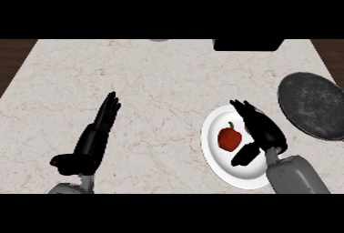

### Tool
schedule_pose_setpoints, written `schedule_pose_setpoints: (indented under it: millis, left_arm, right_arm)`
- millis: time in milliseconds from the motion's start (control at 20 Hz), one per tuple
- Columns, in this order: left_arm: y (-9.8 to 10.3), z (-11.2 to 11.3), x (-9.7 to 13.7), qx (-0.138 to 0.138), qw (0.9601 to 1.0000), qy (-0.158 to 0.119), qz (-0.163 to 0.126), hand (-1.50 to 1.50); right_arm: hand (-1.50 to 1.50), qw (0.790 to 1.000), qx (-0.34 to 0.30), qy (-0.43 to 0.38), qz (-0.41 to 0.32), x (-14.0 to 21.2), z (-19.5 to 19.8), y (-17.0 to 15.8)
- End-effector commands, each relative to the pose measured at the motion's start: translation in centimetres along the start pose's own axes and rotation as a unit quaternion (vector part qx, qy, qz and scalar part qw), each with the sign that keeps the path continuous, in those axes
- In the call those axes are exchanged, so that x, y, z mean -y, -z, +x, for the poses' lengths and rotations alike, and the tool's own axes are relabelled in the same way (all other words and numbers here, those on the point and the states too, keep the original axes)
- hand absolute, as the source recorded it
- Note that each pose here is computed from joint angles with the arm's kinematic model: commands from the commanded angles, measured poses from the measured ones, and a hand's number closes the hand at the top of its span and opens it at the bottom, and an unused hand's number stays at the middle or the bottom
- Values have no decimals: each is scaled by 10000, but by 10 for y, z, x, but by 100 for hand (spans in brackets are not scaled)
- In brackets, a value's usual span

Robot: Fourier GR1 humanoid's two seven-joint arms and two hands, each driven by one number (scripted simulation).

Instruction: Pick the bell pepper from the plate and place it in the pan

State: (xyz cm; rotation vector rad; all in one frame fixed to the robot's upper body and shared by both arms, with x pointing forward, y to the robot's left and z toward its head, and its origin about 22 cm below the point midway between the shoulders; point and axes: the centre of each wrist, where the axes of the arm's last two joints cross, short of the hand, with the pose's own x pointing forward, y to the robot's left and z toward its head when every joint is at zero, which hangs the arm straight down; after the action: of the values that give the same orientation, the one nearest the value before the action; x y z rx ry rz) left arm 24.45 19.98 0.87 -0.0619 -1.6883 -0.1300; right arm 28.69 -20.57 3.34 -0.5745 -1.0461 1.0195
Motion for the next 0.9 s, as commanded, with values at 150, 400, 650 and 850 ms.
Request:
schedule_pose_setpoints:
  millis: [150, 400, 650, 850]
  left_arm:
    - [-2, -14, 22, 12, 9999, -85, -97, 0]
    - [-14, 4, -2, 34, 9999, 28, -137, 0]
    - [3, -1, -8, -19, 10000, 46, -51, 0]
    - [7, 11, 2, 45, 10000, -5, -43, 0]
  right_arm:
    - [-150, 9990, -314, 48, 315, -17, -23, 33]
    - [-150, 9979, -415, -148, 476, -35, -19, 37]
    - [150, 9941, -19, -824, 706, -55, 7, 43]
    - [150, 9942, -47, -875, 618, -45, -39, 46]
